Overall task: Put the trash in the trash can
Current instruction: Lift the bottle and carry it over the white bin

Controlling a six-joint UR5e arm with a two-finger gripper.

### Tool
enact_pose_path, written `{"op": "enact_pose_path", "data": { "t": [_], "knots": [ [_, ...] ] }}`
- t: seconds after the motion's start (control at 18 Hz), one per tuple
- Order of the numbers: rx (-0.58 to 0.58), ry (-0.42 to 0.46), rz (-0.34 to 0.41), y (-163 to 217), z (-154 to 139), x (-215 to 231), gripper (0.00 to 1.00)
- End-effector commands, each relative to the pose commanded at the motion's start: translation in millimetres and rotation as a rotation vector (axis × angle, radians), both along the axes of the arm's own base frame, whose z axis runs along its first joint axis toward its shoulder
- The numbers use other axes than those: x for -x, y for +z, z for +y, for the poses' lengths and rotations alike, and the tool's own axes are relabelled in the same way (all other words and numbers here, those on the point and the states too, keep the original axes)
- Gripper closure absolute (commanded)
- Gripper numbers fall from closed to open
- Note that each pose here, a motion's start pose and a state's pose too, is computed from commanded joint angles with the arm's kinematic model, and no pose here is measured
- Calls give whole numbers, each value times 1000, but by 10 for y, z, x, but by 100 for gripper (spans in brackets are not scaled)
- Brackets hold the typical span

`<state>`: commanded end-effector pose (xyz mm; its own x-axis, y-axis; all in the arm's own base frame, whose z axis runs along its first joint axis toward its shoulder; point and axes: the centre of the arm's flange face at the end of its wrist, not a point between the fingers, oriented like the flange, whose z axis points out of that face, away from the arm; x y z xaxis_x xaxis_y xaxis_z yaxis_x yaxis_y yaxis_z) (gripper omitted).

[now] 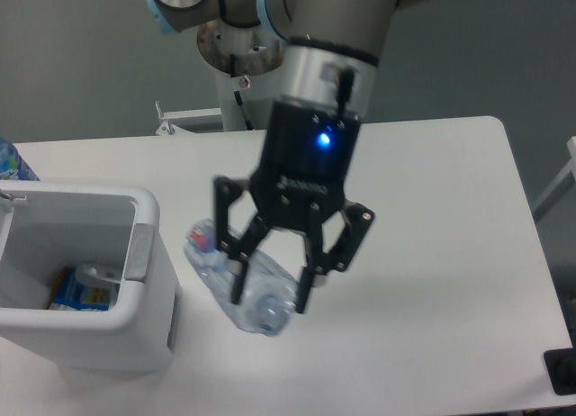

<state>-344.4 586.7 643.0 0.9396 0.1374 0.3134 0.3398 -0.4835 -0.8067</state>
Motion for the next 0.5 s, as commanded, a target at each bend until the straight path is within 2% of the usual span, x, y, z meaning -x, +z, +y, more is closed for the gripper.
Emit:
{"op": "enact_pose_path", "data": {
  "t": [0.17,0.5],
  "knots": [
    [-30,-117,17,0,181,-330,67],
    [5,-206,-24,-317,519,-885,66]
  ]
}}
